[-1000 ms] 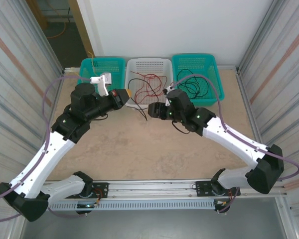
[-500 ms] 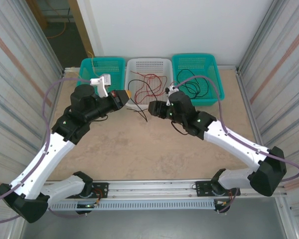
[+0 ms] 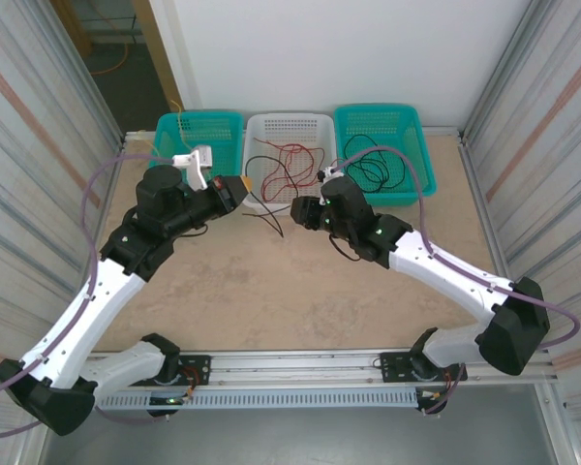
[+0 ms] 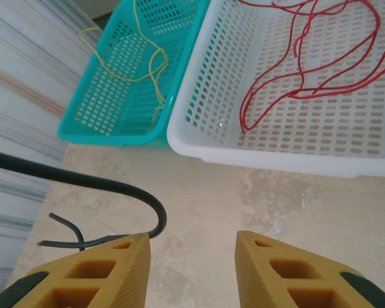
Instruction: Untangle the cables
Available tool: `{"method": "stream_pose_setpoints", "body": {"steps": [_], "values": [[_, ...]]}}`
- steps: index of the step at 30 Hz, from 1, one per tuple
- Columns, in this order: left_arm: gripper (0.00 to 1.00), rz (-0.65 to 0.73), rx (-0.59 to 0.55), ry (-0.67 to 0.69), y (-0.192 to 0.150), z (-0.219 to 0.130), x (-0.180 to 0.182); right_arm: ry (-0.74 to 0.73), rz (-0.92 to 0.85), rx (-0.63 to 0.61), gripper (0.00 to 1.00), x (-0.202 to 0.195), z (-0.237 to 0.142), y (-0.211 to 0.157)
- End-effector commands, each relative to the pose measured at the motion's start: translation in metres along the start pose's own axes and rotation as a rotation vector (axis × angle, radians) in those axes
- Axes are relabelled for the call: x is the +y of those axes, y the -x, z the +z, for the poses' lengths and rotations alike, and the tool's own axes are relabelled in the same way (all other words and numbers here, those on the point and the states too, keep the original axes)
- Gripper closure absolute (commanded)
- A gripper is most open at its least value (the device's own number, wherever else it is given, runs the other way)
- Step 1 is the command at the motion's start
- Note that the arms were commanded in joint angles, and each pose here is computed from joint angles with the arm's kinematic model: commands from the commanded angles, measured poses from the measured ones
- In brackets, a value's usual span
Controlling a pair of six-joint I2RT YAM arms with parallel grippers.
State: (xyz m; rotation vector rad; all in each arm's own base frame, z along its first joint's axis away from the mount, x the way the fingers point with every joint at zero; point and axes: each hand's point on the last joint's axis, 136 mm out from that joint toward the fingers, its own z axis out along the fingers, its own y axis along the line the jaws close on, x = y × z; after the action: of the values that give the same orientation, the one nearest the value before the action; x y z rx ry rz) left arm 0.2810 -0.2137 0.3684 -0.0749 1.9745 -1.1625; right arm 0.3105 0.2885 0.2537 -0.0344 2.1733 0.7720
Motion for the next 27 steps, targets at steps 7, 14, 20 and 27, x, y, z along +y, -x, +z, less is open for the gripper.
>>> {"method": "stream_pose_setpoints", "body": {"steps": [7, 14, 20, 27], "values": [[1.00, 0.003, -0.024, -0.046, 0.007, -0.007, -0.010, 0.038, -0.031, -0.010, 0.42, 0.010, 0.001, 0.012], [1.00, 0.001, -0.016, -0.047, 0.006, -0.009, -0.011, 0.032, -0.030, -0.012, 0.45, 0.012, 0.010, 0.015], [1.00, -0.001, -0.013, -0.033, 0.006, -0.010, -0.009, 0.033, -0.041, -0.020, 0.56, 0.015, 0.012, 0.019], [1.00, 0.004, -0.017, -0.035, 0.009, -0.012, -0.011, 0.004, -0.063, -0.007, 0.87, 0.005, 0.012, 0.014]]}}
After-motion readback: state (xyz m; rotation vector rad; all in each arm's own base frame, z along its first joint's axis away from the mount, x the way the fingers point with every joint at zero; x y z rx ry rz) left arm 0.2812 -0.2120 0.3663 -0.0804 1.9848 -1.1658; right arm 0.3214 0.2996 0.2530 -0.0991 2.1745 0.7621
